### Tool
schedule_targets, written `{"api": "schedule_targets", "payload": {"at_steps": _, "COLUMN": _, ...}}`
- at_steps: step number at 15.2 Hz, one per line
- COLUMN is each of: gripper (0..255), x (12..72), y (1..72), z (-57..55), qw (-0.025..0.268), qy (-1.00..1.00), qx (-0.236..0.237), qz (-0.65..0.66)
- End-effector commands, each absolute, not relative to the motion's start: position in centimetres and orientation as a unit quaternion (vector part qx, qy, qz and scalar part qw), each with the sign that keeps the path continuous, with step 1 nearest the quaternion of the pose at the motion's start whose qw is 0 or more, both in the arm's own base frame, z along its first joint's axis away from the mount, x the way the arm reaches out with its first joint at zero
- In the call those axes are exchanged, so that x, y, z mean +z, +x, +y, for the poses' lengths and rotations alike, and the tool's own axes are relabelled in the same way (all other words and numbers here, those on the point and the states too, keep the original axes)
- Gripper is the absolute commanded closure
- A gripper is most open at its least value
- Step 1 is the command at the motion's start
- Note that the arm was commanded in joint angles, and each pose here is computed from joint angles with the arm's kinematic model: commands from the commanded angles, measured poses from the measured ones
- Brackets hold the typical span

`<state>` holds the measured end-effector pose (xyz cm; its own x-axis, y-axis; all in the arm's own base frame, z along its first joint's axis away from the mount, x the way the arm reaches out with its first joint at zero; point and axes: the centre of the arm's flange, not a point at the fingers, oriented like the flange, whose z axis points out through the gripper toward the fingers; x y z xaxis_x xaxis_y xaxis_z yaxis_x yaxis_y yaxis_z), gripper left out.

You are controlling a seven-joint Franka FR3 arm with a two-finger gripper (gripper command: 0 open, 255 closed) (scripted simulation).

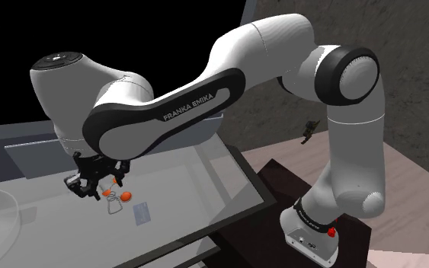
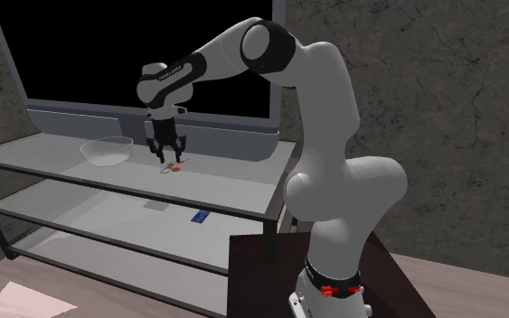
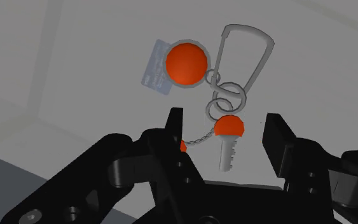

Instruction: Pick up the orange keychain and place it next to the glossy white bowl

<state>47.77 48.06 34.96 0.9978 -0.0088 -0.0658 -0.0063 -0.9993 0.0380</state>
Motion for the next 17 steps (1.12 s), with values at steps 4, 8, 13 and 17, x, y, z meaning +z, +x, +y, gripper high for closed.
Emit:
{"api": "schedule_targets", "payload": {"at_steps": 4, "gripper": 0, "x": 34.8, "y": 48.0, "z": 47.9, "qw": 0.020, "qy": 0.999, "qx": -0.034, "qz": -0.006}}
{"api": "schedule_targets", "payload": {"at_steps": 8, "gripper": 0, "x": 38.8, "y": 48.3, "z": 48.0, "qw": 0.020, "qy": 0.999, "qx": -0.034, "qz": -0.006}}
{"api": "schedule_targets", "payload": {"at_steps": 13, "gripper": 0, "x": 39.8, "y": 48.3, "z": 48.1, "qw": 0.020, "qy": 0.999, "qx": -0.034, "qz": -0.006}}
{"api": "schedule_targets", "payload": {"at_steps": 17, "gripper": 0, "x": 39.8, "y": 48.3, "z": 48.1, "qw": 0.020, "qy": 0.999, "qx": -0.034, "qz": -0.006}}
